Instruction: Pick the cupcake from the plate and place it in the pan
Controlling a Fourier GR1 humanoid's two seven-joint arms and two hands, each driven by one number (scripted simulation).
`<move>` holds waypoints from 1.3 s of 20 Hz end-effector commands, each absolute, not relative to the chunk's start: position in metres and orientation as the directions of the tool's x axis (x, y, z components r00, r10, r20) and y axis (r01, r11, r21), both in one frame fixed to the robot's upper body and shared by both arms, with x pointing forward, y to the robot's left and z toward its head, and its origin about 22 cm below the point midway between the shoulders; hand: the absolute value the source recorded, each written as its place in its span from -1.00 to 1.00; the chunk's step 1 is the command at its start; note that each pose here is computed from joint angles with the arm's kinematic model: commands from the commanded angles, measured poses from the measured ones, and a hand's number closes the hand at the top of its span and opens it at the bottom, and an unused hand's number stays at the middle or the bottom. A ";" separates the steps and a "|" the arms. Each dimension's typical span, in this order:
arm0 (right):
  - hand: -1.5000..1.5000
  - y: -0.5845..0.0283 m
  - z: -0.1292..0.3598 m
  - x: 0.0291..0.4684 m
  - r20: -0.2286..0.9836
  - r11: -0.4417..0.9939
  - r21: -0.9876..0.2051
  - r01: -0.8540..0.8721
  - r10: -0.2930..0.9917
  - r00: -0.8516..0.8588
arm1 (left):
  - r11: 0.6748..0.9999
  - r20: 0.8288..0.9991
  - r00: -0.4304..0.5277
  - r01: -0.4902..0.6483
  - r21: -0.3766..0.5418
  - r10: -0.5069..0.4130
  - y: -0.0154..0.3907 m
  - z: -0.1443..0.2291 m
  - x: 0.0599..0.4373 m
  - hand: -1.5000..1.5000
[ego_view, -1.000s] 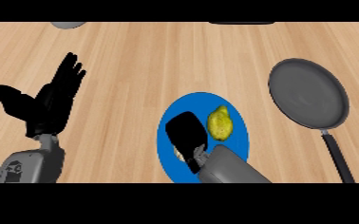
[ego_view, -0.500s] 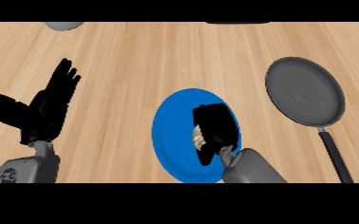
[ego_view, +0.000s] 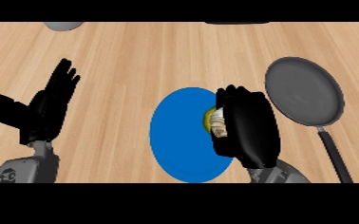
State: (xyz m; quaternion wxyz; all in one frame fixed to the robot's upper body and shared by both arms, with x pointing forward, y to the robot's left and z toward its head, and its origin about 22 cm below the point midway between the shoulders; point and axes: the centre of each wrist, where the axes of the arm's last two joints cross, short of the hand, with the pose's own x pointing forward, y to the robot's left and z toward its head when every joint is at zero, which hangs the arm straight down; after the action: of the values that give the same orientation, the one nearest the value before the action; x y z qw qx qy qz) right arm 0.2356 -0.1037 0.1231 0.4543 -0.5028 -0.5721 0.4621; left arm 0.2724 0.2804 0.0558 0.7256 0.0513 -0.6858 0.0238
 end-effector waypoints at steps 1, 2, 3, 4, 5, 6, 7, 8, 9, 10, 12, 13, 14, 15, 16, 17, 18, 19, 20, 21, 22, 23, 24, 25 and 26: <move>1.00 -0.111 0.169 0.200 0.086 0.094 -0.969 0.229 0.995 -0.044 | 0.991 0.998 0.061 -0.129 0.040 -0.032 0.282 0.058 0.283 0.00; 1.00 -0.117 0.169 0.210 0.094 0.098 -0.968 0.233 0.995 -0.031 | 0.995 0.998 0.062 -0.092 0.030 -0.025 0.276 0.044 0.283 0.00; 1.00 -0.135 0.168 0.216 0.099 0.100 -0.967 0.235 0.995 -0.018 | 0.995 0.999 0.048 -0.095 0.028 -0.024 0.274 0.058 0.274 0.00; 1.00 -0.125 0.189 0.213 0.119 0.119 -0.959 0.259 0.993 -0.019 | 0.996 0.998 0.052 -0.085 0.039 -0.035 0.267 0.048 0.288 0.00; 1.00 -0.143 0.176 0.228 0.128 0.122 -0.959 0.258 0.992 0.009 | 0.995 0.999 0.038 -0.098 0.036 -0.033 0.287 0.058 0.282 0.00; 1.00 -0.140 0.177 0.230 0.138 0.128 -0.955 0.268 0.990 0.017 | 0.995 0.998 0.057 -0.090 0.034 -0.029 0.279 0.063 0.268 0.00; 1.00 -0.145 0.177 0.247 0.169 0.152 -0.949 0.275 0.985 0.041 | 0.996 0.998 0.045 -0.084 0.035 -0.031 0.263 0.054 0.272 0.00; 1.00 -0.160 0.186 0.243 0.182 0.158 -0.945 0.286 0.981 0.060 | 0.996 0.998 0.056 -0.079 0.042 -0.038 0.279 0.058 0.280 0.00; 1.00 -0.176 0.174 0.260 0.179 0.148 -0.940 0.308 0.981 0.076 | 0.995 0.999 0.041 -0.091 0.038 -0.034 0.263 0.067 0.276 0.00; 1.00 -0.182 0.172 0.249 0.180 0.142 -0.937 0.319 0.979 0.093 | 0.995 0.997 0.063 -0.090 0.048 -0.043 0.266 0.069 0.279 0.00; 1.00 -0.203 0.201 0.277 0.219 0.169 -0.931 0.325 0.968 0.124 | 0.994 0.998 0.043 -0.102 0.043 -0.038 0.274 0.069 0.282 0.00; 1.00 -0.212 0.195 0.256 0.218 0.172 -0.931 0.323 0.969 0.114 | 0.995 0.997 0.067 -0.093 0.035 -0.029 0.272 0.052 0.268 0.00; 1.00 -0.229 0.182 0.272 0.246 0.195 -0.921 0.337 0.962 0.117 | 0.995 0.996 0.080 -0.096 0.038 -0.031 0.260 0.079 0.279 0.00; 1.00 -0.235 0.183 0.273 0.245 0.188 -0.918 0.350 0.961 0.125 | 0.994 0.998 0.051 -0.102 0.036 -0.031 0.267 0.071 0.288 0.00; 1.00 -0.256 0.179 0.274 0.273 0.207 -0.910 0.360 0.951 0.143 | 0.995 0.997 0.065 -0.085 0.043 -0.037 0.270 0.060 0.276 0.00; 1.00 -0.260 0.177 0.284 0.265 0.201 -0.911 0.360 0.954 0.140 | 0.996 0.998 0.055 -0.083 0.033 -0.029 0.266 0.069 0.282 0.00; 1.00 -0.278 0.192 0.298 0.285 0.215 -0.898 0.383 0.949 0.136 | 0.996 0.998 0.060 -0.090 0.026 -0.021 0.254 0.071 0.282 0.00; 1.00 -0.290 0.183 0.300 0.309 0.228 -0.887 0.402 0.939 0.149 | 0.996 0.998 0.047 -0.076 0.039 -0.035 0.269 0.069 0.280 0.00; 1.00 -0.296 0.175 0.293 0.282 0.206 -0.896 0.393 0.948 0.147 | 0.997 0.998 0.060 -0.078 0.028 -0.024 0.275 0.062 0.279 0.00; 1.00 -0.311 0.144 0.305 0.279 0.194 -0.898 0.395 0.945 0.170 | 0.996 0.998 0.053 -0.083 0.025 -0.020 0.261 0.071 0.280 0.00; 1.00 -0.325 0.146 0.307 0.302 0.220 -0.897 0.384 0.938 0.168 | 0.996 0.999 0.039 -0.088 0.032 -0.029 0.273 0.070 0.292 0.00; 1.00 -0.332 0.127 0.296 0.310 0.230 -0.894 0.384 0.937 0.162 | 0.994 0.998 0.051 -0.099 0.037 -0.032 0.282 0.056 0.270 0.00; 1.00 -0.346 0.134 0.310 0.322 0.239 -0.885 0.400 0.934 0.153 | 0.996 0.999 0.039 -0.076 0.041 -0.038 0.263 0.048 0.273 0.00; 1.00 -0.357 0.143 0.319 0.322 0.245 -0.890 0.384 0.935 0.151 | 0.996 0.998 0.057 -0.091 0.021 -0.015 0.275 0.050 0.292 0.00; 1.00 -0.359 0.124 0.330 0.300 0.226 -0.896 0.383 0.943 0.144 | 0.995 0.998 0.046 -0.087 0.050 -0.047 0.272 0.067 0.289 0.00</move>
State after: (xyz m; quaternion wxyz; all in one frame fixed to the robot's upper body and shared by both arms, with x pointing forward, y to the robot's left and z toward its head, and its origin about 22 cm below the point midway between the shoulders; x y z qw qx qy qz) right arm 0.3128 -0.3247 0.1448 0.5128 -0.5571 -0.5911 0.2781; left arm 0.2831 0.2709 0.0602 0.7233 0.0431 -0.6889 0.0190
